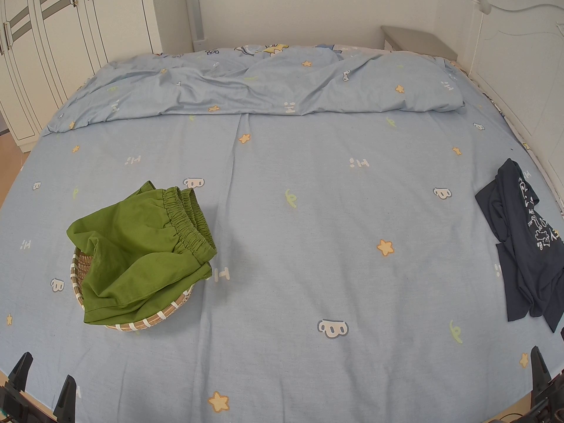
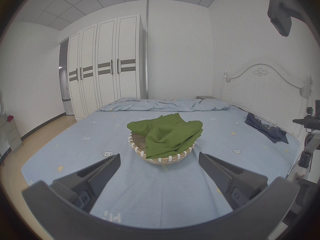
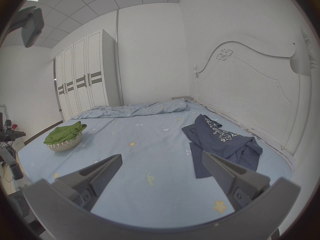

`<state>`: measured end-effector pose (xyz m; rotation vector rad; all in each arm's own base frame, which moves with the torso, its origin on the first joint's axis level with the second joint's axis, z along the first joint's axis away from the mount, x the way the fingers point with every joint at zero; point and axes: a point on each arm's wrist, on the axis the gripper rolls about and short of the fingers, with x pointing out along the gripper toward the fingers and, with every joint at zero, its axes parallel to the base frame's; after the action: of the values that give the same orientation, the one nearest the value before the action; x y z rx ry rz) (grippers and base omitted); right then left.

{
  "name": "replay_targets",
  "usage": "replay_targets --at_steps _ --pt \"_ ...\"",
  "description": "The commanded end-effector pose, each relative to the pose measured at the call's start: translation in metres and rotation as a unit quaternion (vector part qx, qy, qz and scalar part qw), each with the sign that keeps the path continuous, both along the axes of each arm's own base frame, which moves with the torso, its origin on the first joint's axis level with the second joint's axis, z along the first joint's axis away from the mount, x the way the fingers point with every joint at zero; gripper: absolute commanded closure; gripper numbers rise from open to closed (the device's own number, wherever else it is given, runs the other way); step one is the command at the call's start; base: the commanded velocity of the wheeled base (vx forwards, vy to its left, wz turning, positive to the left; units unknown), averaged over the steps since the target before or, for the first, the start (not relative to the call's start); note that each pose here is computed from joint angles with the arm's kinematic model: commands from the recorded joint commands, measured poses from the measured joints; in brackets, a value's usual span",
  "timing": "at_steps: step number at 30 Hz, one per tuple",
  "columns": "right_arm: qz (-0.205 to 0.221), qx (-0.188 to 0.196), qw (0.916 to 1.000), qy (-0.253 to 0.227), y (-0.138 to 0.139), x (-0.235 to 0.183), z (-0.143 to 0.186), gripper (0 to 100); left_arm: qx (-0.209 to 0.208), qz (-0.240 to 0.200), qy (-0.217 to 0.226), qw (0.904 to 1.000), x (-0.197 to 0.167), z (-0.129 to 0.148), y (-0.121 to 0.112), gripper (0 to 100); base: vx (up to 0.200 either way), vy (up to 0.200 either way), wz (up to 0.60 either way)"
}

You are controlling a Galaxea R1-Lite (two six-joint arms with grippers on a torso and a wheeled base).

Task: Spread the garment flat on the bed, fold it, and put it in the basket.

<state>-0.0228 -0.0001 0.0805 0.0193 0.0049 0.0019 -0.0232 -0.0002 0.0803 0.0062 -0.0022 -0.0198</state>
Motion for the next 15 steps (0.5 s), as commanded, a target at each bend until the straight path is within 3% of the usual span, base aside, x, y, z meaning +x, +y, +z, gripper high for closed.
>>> replay_targets --at_steps 1,15 --pt "0.003 -0.003 0.9999 0.012 -0.0001 0.0018 -0.0029 0 -0.001 0.001 0.002 1.0000 0.0003 -0.0047 0.0000 0 0.000 0.000 0.00" --pt "0.001 -0.013 0.9999 -0.002 0.0003 0.0005 -0.0044 0 -0.001 0.001 0.002 1.0000 0.0003 -0.0047 0.0000 0 0.000 0.000 0.00"
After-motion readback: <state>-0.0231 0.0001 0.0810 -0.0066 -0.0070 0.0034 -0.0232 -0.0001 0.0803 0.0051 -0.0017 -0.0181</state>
